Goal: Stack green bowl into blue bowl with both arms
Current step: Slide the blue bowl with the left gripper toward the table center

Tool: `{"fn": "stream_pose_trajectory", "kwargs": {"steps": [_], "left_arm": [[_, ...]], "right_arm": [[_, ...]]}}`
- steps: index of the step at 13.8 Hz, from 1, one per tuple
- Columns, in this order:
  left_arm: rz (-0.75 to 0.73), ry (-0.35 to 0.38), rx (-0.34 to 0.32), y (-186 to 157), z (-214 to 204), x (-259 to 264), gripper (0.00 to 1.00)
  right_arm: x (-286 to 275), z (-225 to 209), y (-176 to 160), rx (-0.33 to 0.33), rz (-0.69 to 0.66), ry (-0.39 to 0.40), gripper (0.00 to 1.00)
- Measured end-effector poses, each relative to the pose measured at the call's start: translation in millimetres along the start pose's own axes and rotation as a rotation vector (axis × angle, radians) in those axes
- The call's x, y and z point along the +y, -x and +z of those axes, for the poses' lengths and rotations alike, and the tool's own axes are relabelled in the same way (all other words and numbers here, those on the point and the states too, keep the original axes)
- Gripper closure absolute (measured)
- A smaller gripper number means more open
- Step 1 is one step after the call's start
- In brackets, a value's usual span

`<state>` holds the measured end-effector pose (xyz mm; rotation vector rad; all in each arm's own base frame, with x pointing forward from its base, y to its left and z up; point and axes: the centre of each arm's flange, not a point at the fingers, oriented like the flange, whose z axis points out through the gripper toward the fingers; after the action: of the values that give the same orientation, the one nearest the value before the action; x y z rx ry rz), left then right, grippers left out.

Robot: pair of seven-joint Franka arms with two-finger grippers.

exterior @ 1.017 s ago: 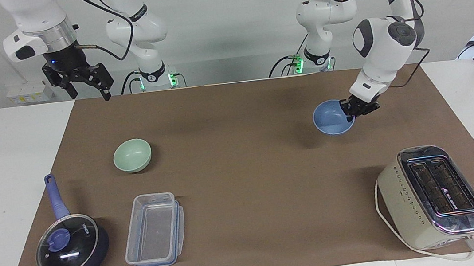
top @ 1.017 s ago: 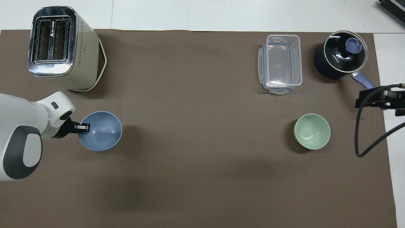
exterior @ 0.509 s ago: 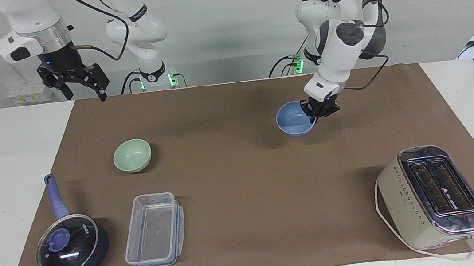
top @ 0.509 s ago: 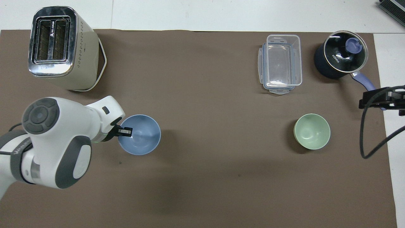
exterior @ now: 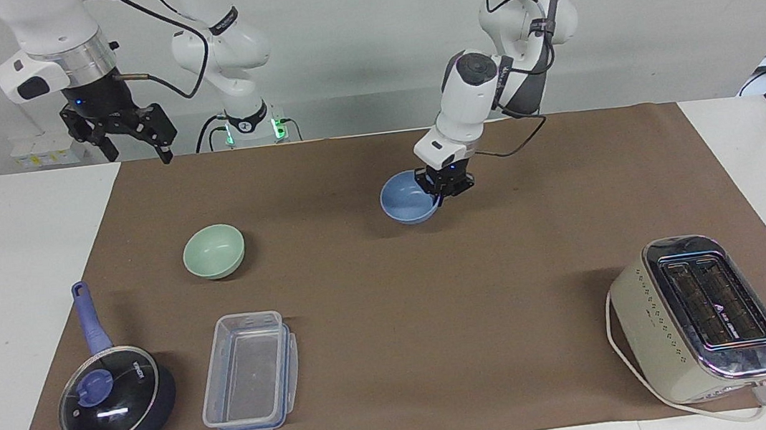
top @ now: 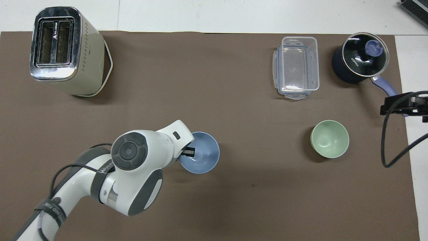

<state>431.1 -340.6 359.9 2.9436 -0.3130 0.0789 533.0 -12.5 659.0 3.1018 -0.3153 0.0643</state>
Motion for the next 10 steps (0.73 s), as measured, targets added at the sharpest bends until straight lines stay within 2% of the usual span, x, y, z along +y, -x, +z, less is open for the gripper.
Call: {"fn": "stream_pose_trajectory", "kwargs": {"steps": [6,10], "left_arm": [[0.0,0.004,-0.018,24.1,41.7,18.4,0.93],[-0.025,0.001,-0.013,18.7,45.8,6.4,0.51]], "right_arm": [[0.0,0.4,0.0,-0.001,0.0,0.0,0.0],[1.5,2.5,-0.2,-0.005,0.0,0.001,0.0]]}}
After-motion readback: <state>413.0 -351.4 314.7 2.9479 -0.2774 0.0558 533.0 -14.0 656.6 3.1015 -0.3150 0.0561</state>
